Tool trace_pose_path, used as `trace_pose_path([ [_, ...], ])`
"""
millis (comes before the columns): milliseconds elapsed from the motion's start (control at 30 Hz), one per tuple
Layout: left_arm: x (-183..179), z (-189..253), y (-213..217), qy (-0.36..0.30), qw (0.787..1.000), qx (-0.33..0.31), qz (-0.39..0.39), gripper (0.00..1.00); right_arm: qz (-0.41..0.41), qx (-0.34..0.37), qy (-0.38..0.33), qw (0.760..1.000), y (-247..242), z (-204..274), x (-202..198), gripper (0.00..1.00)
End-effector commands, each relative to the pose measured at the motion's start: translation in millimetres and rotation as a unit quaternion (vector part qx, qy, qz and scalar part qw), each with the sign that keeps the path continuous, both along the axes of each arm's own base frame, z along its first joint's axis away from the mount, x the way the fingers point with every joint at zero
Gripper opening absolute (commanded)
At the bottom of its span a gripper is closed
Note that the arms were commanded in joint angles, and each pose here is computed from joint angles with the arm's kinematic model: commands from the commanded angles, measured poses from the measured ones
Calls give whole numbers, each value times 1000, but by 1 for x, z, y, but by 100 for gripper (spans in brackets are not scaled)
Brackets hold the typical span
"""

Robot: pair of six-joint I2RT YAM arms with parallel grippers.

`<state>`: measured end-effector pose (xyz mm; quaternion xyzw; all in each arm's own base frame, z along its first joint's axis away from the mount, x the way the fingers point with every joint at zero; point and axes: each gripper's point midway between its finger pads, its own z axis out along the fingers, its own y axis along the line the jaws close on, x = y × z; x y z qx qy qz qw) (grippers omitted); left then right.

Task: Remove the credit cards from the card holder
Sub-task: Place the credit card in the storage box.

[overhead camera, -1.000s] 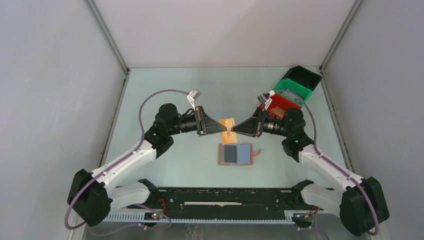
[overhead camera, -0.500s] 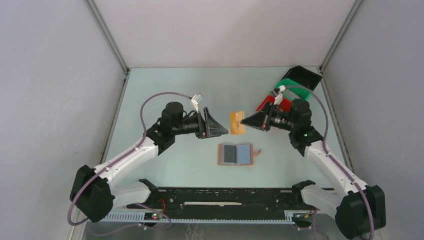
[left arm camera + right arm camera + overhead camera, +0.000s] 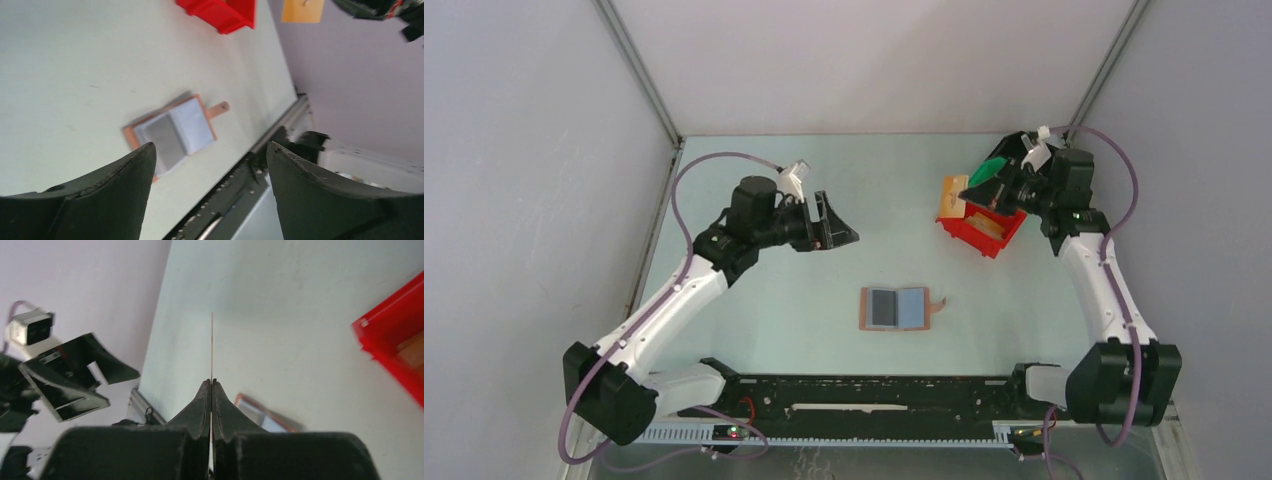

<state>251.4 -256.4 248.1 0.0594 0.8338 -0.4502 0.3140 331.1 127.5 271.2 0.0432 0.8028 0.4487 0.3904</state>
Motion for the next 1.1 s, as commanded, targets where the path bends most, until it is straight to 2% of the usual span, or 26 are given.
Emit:
trace_pose_path([
  [0,28,10,34,-72,991,102,52,86,-11,-56,-44,997,-20,9,37,0],
  [100,39,11,52,-102,982,140,70,86,-16,-90,-51,994,-27,6,65,0],
  [233,56,22,67,-150,969,146,127,86,-2,-188,-56,980,-40,5,93,0],
  [367,68,44,70,-199,959,116,165,86,44,-310,-44,949,-56,-4,110,0],
  [467,76,53,75,-228,949,134,173,86,68,-368,-22,927,-68,-23,119,0],
  [567,82,61,88,-252,934,161,193,86,110,-412,-21,904,-60,-37,125,0],
  [700,90,68,91,-293,919,184,189,86,116,-419,-18,900,-65,-45,129,0],
  [833,103,72,93,-301,911,208,192,86,131,-420,-13,898,-70,-53,124,0],
  [933,113,78,90,-307,908,214,191,86,174,-383,-13,907,-68,-63,112,0],
  [1067,130,83,84,-306,908,215,190,86,179,-384,23,905,-78,-88,110,0],
])
